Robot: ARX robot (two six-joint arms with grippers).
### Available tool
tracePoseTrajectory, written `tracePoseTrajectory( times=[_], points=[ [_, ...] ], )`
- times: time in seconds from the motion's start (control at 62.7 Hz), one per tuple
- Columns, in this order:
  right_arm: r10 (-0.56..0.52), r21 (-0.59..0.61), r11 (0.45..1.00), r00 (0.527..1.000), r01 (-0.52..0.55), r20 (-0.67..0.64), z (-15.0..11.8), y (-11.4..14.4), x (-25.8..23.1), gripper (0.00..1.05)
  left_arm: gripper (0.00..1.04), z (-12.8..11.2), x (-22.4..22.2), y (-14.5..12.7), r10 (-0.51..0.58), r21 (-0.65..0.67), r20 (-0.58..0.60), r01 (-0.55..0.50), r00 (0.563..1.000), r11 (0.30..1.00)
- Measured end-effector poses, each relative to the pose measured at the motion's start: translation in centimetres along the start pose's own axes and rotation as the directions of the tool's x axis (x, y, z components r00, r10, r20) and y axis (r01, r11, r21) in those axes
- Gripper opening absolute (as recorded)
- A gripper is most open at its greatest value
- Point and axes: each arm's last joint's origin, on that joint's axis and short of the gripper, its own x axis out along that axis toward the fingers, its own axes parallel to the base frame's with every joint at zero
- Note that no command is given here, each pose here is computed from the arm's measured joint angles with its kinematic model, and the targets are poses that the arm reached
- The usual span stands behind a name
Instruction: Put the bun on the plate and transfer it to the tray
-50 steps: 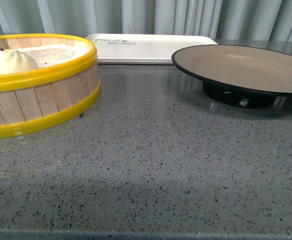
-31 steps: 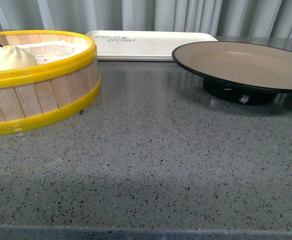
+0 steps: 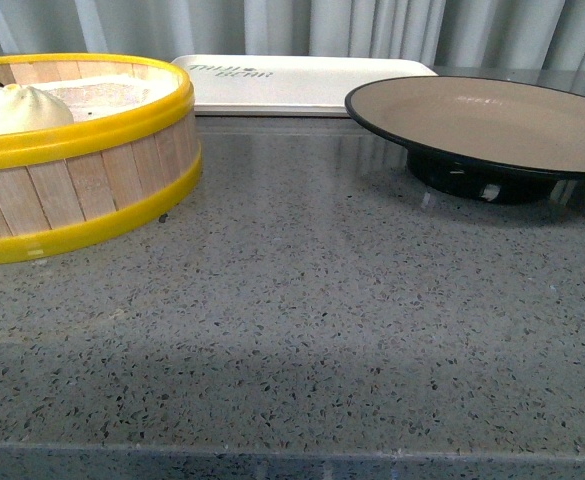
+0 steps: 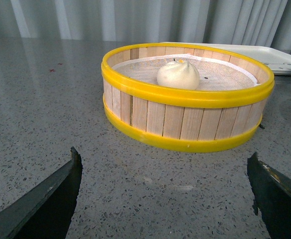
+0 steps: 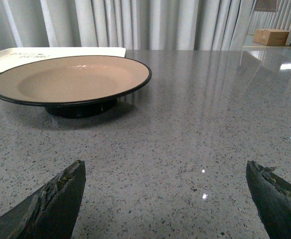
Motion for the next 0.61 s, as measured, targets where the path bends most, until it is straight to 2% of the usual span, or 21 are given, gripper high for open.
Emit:
tracePoseTrajectory(
  times=[0.064,0.112,0.159,0.191,0.223,0.367,0.462,0.526,0.606],
  points=[
    [0.000,0.000,1.000,1.000,0.000,0.000,0.0,0.0,0.0,0.96,0.98,0.0,0.0,0.0,-0.004,-0.002,-0.003,0.004,1.000,1.000],
    [0.000,0.000,1.000,1.000,0.000,0.000,0.0,0.0,0.0,0.96,0.98,-0.1,0.1,0.0,-0.061,-0.040,-0.117,0.057,0.991,0.998],
    [0.000,0.000,1.000,1.000,0.000,0.000,0.0,0.0,0.0,0.96,0.98,0.1,0.2,0.0,-0.181,-0.144,-0.307,0.142,0.934,0.979],
    [0.002,0.000,1.000,1.000,-0.002,0.000,0.0,0.0,0.0,0.96,0.98,0.4,0.4,0.0,-0.208,-0.174,-0.365,0.153,0.907,0.973],
    [0.003,0.000,1.000,1.000,-0.003,0.000,0.0,0.0,0.0,0.96,0.98,2.3,0.9,0.1,-0.235,-0.221,-0.401,0.155,0.885,0.963],
    [0.000,0.000,1.000,1.000,0.000,0.000,0.0,0.0,0.0,0.96,0.98,5.9,2.6,0.8,-0.225,-0.244,-0.346,0.145,0.911,0.959],
    [0.000,0.000,1.000,1.000,0.000,0.000,0.0,0.0,0.0,0.96,0.98,9.8,4.8,1.1,-0.179,-0.214,-0.261,0.124,0.949,0.969],
    [0.000,0.000,1.000,1.000,0.000,0.000,0.0,0.0,0.0,0.96,0.98,11.8,6.5,0.4,-0.180,-0.191,-0.231,0.137,0.956,0.972],
    [0.000,0.000,1.000,1.000,0.000,0.000,0.0,0.0,0.0,0.96,0.98,13.2,8.3,-0.8,-0.208,-0.172,-0.224,0.172,0.952,0.970]
  ],
)
